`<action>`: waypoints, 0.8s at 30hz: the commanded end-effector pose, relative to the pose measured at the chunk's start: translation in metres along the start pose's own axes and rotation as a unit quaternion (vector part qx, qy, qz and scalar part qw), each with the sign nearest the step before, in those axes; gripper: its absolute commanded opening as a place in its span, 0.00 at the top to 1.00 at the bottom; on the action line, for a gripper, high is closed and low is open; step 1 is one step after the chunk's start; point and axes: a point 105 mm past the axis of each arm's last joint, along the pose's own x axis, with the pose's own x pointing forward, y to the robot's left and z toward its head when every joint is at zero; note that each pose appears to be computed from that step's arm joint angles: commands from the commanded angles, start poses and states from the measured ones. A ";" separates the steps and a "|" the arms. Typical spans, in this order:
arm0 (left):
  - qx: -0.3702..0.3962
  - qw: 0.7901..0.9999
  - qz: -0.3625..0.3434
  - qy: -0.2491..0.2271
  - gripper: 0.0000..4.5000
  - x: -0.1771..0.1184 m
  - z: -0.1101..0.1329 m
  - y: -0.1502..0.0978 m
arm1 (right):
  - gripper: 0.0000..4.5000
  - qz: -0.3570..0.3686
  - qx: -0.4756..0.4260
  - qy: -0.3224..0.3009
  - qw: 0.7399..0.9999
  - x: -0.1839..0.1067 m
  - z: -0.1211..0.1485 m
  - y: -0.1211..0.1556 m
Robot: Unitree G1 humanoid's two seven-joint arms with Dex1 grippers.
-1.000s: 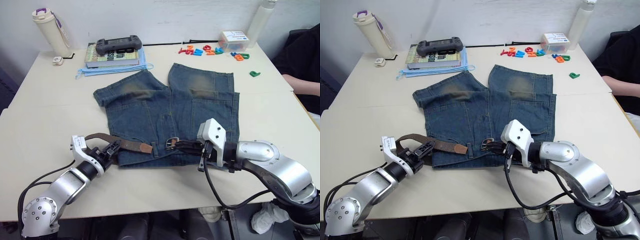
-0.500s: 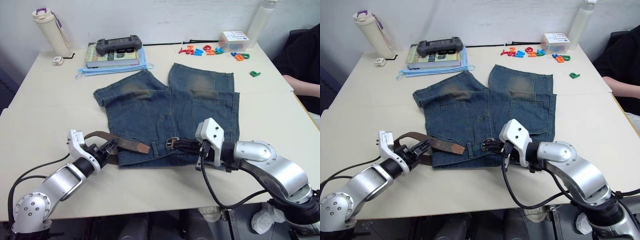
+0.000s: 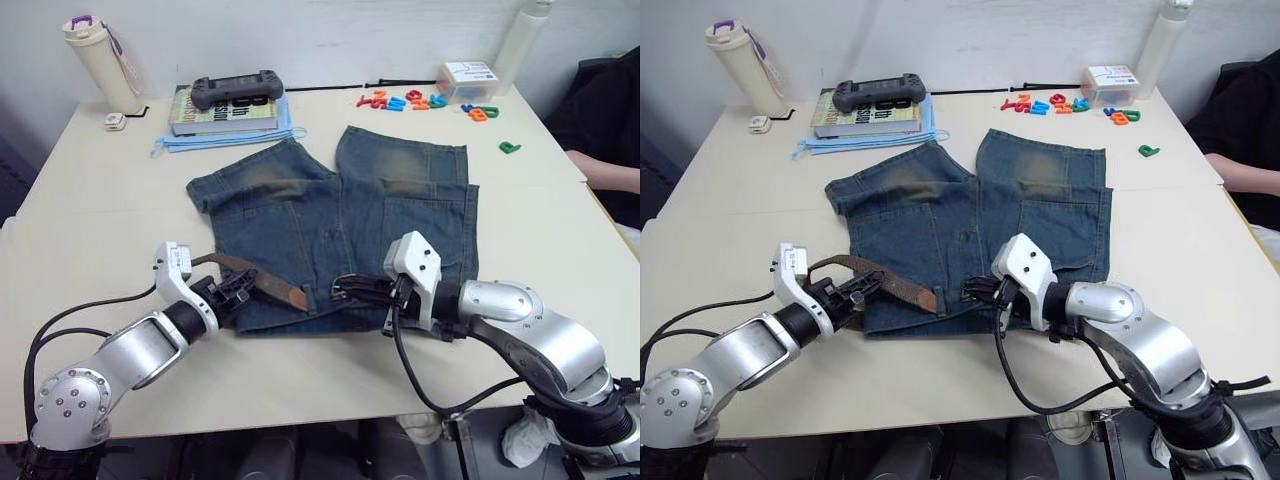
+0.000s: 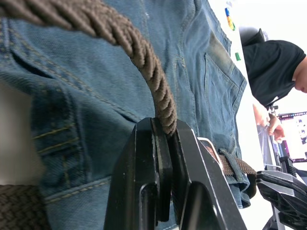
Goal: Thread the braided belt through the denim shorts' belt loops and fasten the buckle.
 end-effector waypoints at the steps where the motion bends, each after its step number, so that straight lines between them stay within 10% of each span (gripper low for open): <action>1: 0.003 1.000 -0.010 -0.003 1.00 0.002 -0.003 -0.013 | 0.99 -0.002 -0.023 -0.023 0.999 0.000 0.014 0.003; 11: -0.122 0.992 0.032 -0.006 1.00 0.011 -0.032 0.018 | 0.99 -0.006 -0.013 -0.017 1.000 -0.004 0.013 0.004; 24: -0.029 0.998 0.030 0.037 1.00 0.019 -0.058 0.033 | 0.99 -0.006 -0.009 0.002 1.000 -0.008 0.006 0.002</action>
